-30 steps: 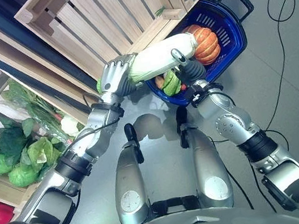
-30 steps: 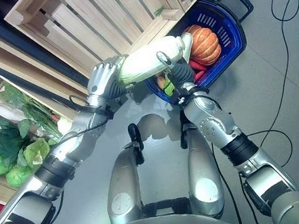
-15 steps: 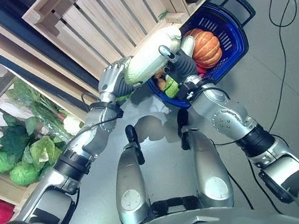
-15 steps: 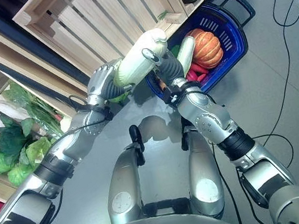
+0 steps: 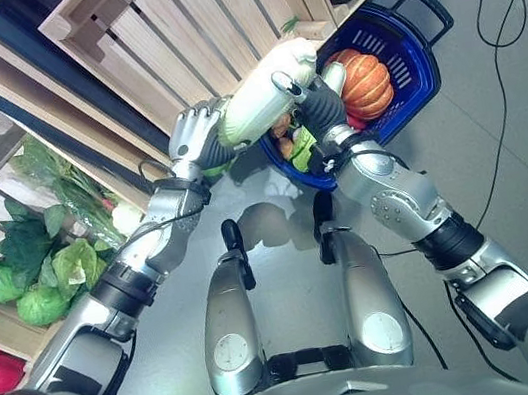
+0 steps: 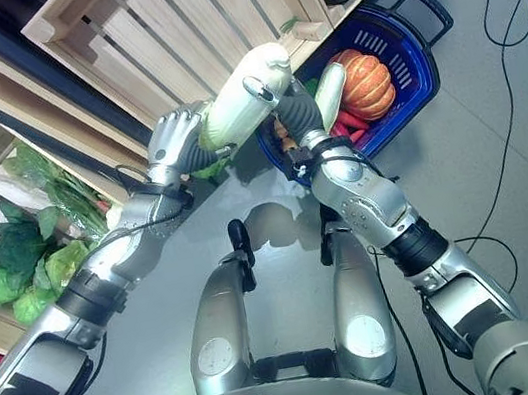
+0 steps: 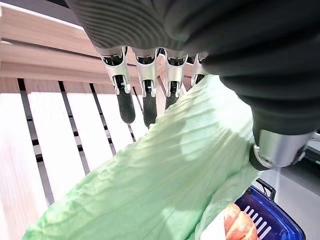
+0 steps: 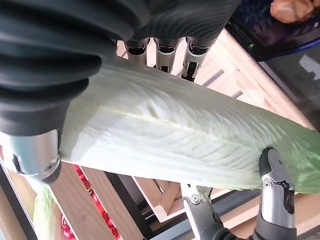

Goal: Pick up fruits and vegetables into the basket

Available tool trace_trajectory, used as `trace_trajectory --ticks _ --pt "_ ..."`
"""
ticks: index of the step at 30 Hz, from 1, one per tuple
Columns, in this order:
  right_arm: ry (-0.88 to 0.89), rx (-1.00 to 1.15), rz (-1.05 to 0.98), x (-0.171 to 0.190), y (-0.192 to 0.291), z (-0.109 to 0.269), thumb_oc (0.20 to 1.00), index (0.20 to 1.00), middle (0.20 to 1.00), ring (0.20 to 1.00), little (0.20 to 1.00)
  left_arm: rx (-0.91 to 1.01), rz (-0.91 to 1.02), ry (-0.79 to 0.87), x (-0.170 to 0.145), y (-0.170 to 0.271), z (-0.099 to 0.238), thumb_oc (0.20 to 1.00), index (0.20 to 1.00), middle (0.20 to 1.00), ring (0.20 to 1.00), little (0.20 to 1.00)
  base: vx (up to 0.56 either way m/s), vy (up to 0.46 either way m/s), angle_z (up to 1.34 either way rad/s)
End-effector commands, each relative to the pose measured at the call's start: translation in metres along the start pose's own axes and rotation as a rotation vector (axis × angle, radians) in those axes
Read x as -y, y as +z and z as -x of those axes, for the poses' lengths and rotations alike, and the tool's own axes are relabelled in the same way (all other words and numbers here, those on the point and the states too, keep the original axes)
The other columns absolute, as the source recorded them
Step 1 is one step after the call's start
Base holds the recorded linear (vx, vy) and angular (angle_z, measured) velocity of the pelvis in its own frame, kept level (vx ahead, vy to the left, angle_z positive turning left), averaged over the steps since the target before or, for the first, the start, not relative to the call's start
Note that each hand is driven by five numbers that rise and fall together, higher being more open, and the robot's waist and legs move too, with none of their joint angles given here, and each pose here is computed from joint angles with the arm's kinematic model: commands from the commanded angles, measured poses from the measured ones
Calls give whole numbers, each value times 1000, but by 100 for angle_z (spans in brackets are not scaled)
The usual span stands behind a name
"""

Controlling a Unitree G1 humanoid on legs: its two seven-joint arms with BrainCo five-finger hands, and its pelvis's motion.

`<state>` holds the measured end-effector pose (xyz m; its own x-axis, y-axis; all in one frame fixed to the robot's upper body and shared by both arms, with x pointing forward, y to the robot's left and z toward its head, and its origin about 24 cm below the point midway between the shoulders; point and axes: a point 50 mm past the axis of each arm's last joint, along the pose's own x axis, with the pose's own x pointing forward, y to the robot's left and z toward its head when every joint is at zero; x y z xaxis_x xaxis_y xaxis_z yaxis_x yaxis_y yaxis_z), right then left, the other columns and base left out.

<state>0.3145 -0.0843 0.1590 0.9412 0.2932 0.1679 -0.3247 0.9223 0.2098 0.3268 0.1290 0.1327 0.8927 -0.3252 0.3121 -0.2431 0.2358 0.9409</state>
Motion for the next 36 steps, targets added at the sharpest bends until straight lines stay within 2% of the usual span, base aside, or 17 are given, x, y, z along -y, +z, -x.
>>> trace_trajectory --ticks 1,7,10,12,16,20,22,27,31,36 --pt "120 220 35 -25 43 4 200 200 200 200 200 74 -7 104 -21 11 -3 1000 1000 1000 1000 1000 0 0 0" --pt "103 330 85 -12 62 16 200 200 200 200 200 -28 146 59 -10 -8 14 1000 1000 1000 1000 1000 -6 0 -1" --pt "88 414 112 -3 78 27 200 200 200 200 200 -70 284 40 -3 -11 30 1000 1000 1000 1000 1000 -42 -31 -3" --pt "77 480 135 2 91 36 200 200 200 200 200 -116 463 23 4 -14 47 1000 1000 1000 1000 1000 -56 -49 0" --pt "32 593 192 16 108 51 200 200 200 200 200 -186 669 67 15 -22 73 1000 1000 1000 1000 1000 -54 -38 1" --pt "-16 653 232 26 116 61 200 200 200 200 200 -212 723 123 14 -29 87 1000 1000 1000 1000 1000 -23 -10 0" --pt "-111 728 309 43 123 79 200 200 200 200 200 -208 762 177 8 -36 102 1000 1000 1000 1000 1000 0 0 0" --pt "-285 783 450 70 127 106 200 200 200 200 200 -111 842 4 12 -28 116 1000 1000 1000 1000 1000 -11 15 -1" --pt "-343 770 475 86 128 118 200 200 200 200 200 -21 866 -154 17 -15 123 1000 1000 1000 1000 1000 -30 55 -7" --pt "-423 750 505 99 125 120 200 200 200 200 200 -77 941 -273 29 -14 122 1000 1000 1000 1000 1000 -23 55 -8"
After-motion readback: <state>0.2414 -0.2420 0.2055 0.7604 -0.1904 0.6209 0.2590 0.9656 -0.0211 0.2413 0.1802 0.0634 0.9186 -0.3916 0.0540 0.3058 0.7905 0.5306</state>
